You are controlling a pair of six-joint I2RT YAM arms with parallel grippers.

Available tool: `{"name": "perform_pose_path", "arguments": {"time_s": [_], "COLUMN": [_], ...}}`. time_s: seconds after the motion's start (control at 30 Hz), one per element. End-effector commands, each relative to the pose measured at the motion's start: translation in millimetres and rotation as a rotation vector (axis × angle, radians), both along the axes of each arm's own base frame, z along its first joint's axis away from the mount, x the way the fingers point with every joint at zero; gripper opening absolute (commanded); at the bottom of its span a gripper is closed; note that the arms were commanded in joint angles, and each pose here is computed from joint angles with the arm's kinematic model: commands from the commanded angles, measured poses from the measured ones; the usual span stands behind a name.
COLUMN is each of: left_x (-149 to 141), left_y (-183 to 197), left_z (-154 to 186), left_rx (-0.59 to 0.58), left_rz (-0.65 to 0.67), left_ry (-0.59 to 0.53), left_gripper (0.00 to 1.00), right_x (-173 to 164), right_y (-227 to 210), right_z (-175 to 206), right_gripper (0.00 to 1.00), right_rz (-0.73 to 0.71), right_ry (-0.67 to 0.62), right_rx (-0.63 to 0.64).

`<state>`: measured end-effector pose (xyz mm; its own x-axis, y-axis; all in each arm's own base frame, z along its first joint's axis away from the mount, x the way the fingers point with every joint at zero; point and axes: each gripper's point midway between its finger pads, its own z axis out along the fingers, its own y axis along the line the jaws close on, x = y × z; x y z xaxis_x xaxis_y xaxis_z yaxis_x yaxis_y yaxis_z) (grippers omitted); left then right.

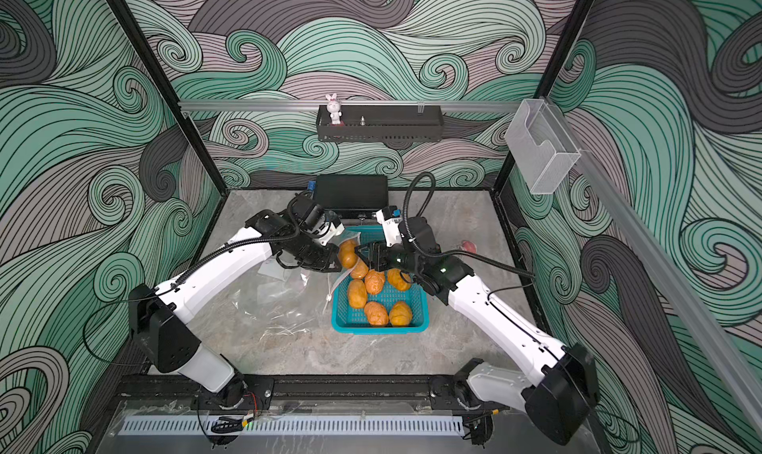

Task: Put the potatoes into a zipper bag and zip it
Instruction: Adjust the zipper food storage bag at the center of the board.

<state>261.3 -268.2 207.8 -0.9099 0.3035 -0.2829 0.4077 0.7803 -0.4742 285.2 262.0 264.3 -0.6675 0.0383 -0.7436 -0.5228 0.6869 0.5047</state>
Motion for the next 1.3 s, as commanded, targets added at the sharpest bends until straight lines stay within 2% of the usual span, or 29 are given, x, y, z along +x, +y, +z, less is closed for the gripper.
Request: {"name": "perform_pose_path", "arguments": {"time_s": [0.0, 0.1, 0.13, 0.3, 0.53, 0.7, 1.07, 1.27], "left_x": [-5.9, -6.8, -7.3, -8.2, -9.4, -9.0, -7.4, -6.7], "left_y": [-4.9, -5.7, -5.7, -5.8, -6.1, -6.5, -8.4, -5.6], "left_z": [20.8, 25.3, 25.9, 27.0, 30.7, 29.8, 22.7, 18.7], "left_rx": [-0.056, -0.072, -0.073, -0.081, -0.092, -0.092, -0.086, -0.065], "left_rz": [-0.031, -0.035, -0.036, -0.035, -0.041, -0.043, -0.052, -0.052], "left_ry": [-0.043, -0.05, -0.053, -0.054, -0.064, -0.064, -0.057, -0.059], "left_gripper": [0.0, 0.0, 0.0, 0.0, 0.0, 0.0, 0.0, 0.0], "right_x": [1.1, 1.3, 0.2, -5.6, 2.5, 4.0, 4.4, 1.0], "right_y": [-5.1, -2.5, 0.3, 17.4, 24.7, 33.8, 40.4, 41.0], "right_z": [-14.5, -34.9, -37.4, -32.3, -41.0, -38.0, -41.4, -46.6], "right_gripper": [0.51, 0.4, 0.39, 0.41, 0.39, 0.39, 0.44, 0.4], "right_rz": [-0.023, -0.021, -0.011, 0.071, 0.06, 0.079, 0.086, 0.095], "right_ry": [0.059, 0.132, 0.147, 0.181, 0.237, 0.273, 0.32, 0.336], "right_rx": [0.037, 0.067, 0.084, 0.177, 0.187, 0.242, 0.256, 0.237]}}
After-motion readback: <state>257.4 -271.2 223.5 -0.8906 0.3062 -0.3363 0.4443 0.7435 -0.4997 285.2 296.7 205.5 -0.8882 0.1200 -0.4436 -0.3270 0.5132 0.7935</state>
